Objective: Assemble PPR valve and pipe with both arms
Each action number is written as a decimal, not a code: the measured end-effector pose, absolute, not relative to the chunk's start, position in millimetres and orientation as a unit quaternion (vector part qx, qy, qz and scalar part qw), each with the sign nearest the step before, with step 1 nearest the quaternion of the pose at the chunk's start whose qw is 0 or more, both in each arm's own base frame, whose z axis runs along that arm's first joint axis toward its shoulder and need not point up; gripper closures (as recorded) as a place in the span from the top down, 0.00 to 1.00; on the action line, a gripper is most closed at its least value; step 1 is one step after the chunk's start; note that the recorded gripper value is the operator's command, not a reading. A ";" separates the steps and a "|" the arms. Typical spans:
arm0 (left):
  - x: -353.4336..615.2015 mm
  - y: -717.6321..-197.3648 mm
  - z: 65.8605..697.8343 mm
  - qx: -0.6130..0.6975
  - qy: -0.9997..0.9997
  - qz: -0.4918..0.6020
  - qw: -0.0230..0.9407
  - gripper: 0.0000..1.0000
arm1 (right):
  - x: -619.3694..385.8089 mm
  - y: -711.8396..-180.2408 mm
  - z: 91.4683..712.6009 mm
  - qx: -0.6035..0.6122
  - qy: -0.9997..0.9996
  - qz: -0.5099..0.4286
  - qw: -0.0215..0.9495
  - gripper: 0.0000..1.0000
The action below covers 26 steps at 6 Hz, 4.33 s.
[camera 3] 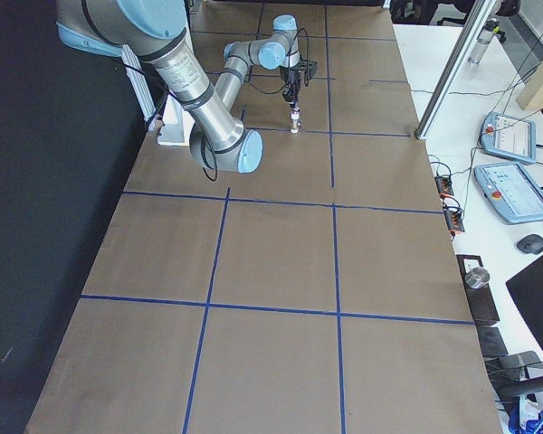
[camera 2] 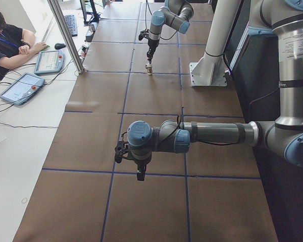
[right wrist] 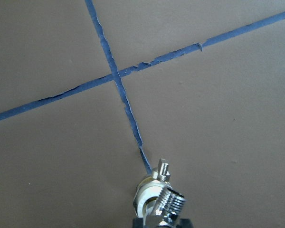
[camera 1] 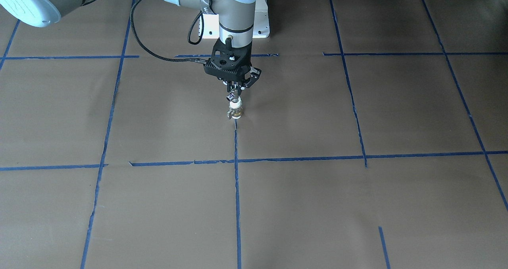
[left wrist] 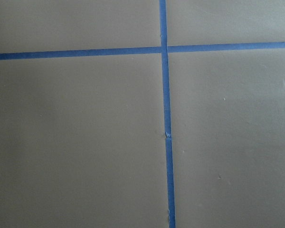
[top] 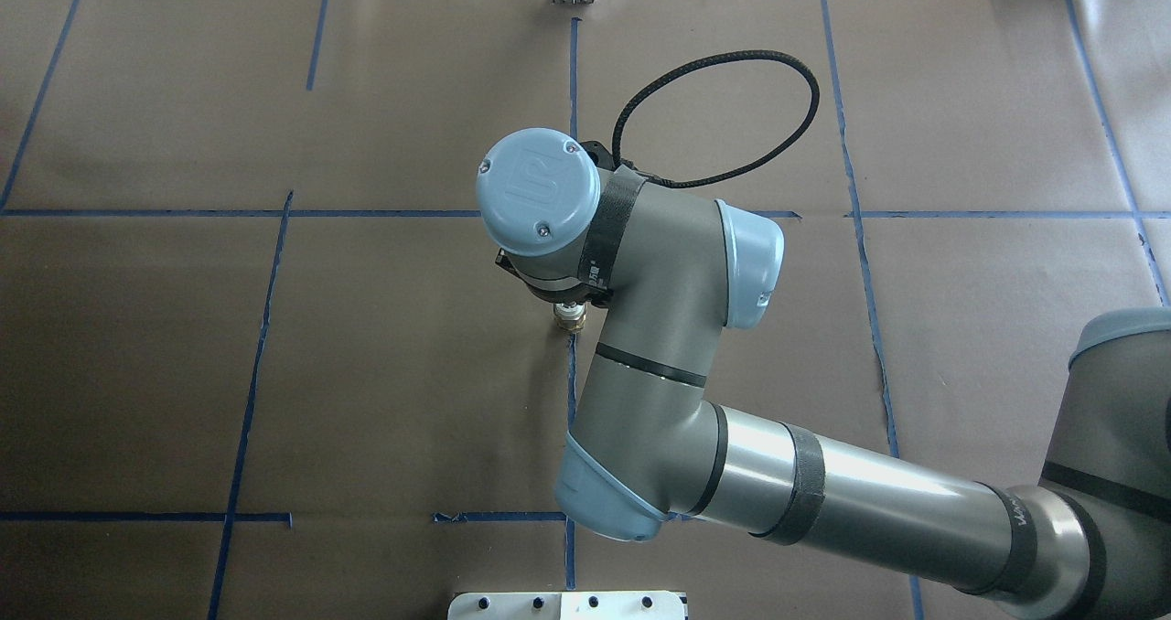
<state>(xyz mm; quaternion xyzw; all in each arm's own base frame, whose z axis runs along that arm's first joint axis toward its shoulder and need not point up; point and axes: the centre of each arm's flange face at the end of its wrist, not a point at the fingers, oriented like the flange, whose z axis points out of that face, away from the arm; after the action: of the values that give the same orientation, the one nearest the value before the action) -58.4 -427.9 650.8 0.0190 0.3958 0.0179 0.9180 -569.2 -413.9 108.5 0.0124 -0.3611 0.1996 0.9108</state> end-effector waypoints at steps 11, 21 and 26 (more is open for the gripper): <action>-58.6 -429.2 651.7 0.018 0.395 0.018 0.918 1.00 | -527.3 -461.6 122.6 -0.004 -0.368 0.135 0.920 1.00; -59.8 -389.8 677.9 -0.010 0.391 0.011 0.920 1.00 | -5.2 -543.1 573.9 0.004 -0.354 -0.153 0.923 1.00; -59.9 -375.9 678.4 -0.014 0.391 0.009 0.920 1.00 | 64.0 -433.7 679.7 0.016 -0.362 -0.140 0.922 1.00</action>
<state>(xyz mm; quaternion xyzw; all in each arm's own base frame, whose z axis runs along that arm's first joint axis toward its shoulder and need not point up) -59.9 -375.9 678.4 -0.0144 0.3905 0.0088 0.9204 64.0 -433.7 679.7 0.0161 -0.3619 -0.1397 0.9215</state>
